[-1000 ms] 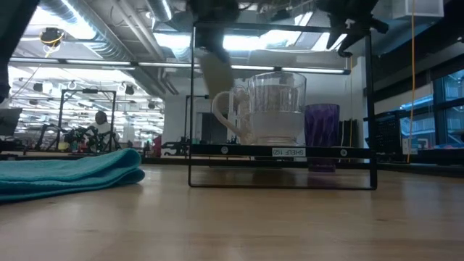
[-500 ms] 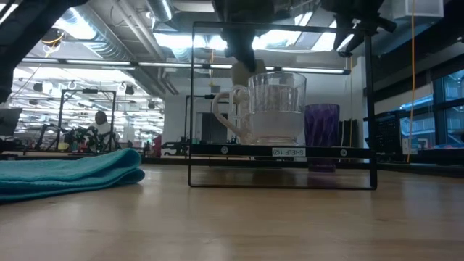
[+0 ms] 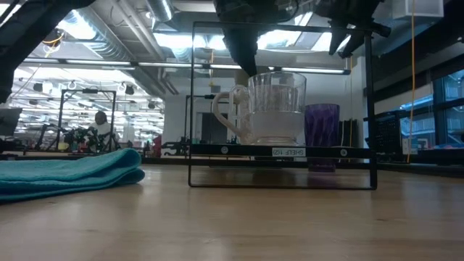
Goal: Stack small to large cups/mugs on shelf
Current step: Put the light green cup on the shelf
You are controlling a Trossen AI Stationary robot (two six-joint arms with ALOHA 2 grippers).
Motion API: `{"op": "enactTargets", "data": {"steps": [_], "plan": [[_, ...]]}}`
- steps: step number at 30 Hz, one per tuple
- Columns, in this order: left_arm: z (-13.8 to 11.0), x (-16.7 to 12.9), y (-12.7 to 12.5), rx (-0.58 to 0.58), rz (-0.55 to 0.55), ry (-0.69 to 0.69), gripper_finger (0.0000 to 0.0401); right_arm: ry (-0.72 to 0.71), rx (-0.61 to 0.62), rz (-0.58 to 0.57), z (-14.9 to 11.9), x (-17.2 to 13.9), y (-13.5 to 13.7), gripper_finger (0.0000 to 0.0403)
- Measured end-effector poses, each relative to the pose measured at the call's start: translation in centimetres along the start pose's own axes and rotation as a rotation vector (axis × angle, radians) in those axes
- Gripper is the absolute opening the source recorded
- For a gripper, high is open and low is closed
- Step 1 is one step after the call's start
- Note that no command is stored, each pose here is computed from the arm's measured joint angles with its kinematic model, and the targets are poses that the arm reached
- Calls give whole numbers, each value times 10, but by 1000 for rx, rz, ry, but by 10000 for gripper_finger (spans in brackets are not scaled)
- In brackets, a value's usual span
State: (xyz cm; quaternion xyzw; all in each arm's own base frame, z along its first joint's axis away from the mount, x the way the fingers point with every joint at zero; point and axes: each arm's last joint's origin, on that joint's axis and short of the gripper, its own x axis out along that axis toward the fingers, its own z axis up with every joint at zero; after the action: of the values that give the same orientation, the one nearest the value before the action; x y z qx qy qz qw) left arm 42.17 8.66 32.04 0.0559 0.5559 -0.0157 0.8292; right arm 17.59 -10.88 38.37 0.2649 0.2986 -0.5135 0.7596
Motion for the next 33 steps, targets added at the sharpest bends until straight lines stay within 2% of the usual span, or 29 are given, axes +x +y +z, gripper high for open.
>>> {"op": "enactTargets", "data": {"steps": [18, 33], "plan": [[-2, 0, 1, -3, 12, 26, 3, 50, -30, 15, -2, 13, 13, 174], [-1, 0, 1, -66, -6, 7, 18, 46, -17, 10, -3, 13, 14, 174]]}}
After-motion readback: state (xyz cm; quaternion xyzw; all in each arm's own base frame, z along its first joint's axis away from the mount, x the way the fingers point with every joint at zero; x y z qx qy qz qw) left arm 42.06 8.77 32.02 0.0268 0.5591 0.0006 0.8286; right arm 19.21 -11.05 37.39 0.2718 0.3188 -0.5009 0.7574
